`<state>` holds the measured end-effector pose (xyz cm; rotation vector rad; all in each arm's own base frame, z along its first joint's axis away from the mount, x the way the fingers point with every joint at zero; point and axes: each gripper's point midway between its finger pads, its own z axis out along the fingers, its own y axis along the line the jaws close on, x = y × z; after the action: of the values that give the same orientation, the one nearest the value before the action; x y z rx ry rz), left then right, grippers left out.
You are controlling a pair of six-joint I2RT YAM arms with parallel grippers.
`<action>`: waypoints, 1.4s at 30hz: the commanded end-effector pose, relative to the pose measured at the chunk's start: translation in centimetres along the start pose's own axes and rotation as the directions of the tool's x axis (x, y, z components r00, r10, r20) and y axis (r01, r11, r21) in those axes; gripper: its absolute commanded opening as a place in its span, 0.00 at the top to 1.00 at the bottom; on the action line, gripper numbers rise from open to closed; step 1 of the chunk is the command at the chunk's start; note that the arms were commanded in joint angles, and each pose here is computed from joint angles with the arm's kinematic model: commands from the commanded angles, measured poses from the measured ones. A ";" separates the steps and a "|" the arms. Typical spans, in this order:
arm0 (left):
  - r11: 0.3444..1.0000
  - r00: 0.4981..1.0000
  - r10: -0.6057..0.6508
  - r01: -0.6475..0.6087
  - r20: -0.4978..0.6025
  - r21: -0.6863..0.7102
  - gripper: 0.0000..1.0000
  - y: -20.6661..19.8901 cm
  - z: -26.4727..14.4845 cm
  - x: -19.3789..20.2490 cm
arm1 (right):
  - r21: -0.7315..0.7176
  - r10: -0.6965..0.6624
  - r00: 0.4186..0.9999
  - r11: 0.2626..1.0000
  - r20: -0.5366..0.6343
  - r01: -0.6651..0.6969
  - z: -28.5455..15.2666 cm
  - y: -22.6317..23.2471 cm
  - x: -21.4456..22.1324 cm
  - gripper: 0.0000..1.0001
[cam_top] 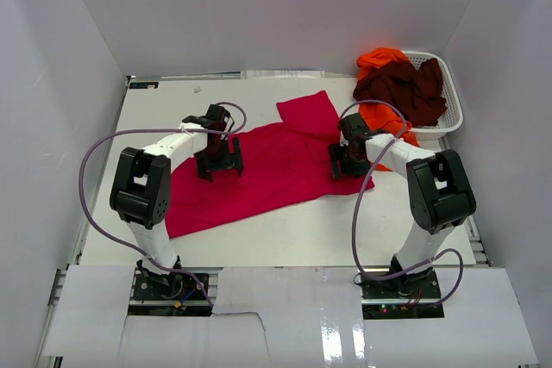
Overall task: Fold and stack the t-shirts
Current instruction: Fold the flattened tshirt in 1/3 of the way
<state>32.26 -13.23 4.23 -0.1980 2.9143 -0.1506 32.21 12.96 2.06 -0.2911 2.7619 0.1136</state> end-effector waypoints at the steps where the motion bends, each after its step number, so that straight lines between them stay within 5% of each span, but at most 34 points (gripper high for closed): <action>1: 1.000 0.998 0.019 -0.018 0.052 -0.009 0.02 -0.2 -0.3 -1.8 | 0.053 0.018 0.994 0.999 -0.109 -0.012 0.6 -0.3 3.2 0.28; 24: 0.983 0.996 0.029 -0.014 0.079 -0.181 0.02 4.8 0.4 -3.7 | 0.257 0.104 0.928 0.966 -0.357 -0.009 -5.1 -0.7 17.3 0.25; 42: 0.990 0.992 -0.001 0.019 0.126 -0.142 0.03 3.8 -1.7 -5.4 | 0.161 -0.071 0.997 0.985 0.015 0.068 -10.1 3.7 5.0 0.25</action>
<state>35.82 -8.58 4.27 -0.2133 2.8565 0.0920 22.52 13.63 7.95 -0.2670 2.7917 -0.1468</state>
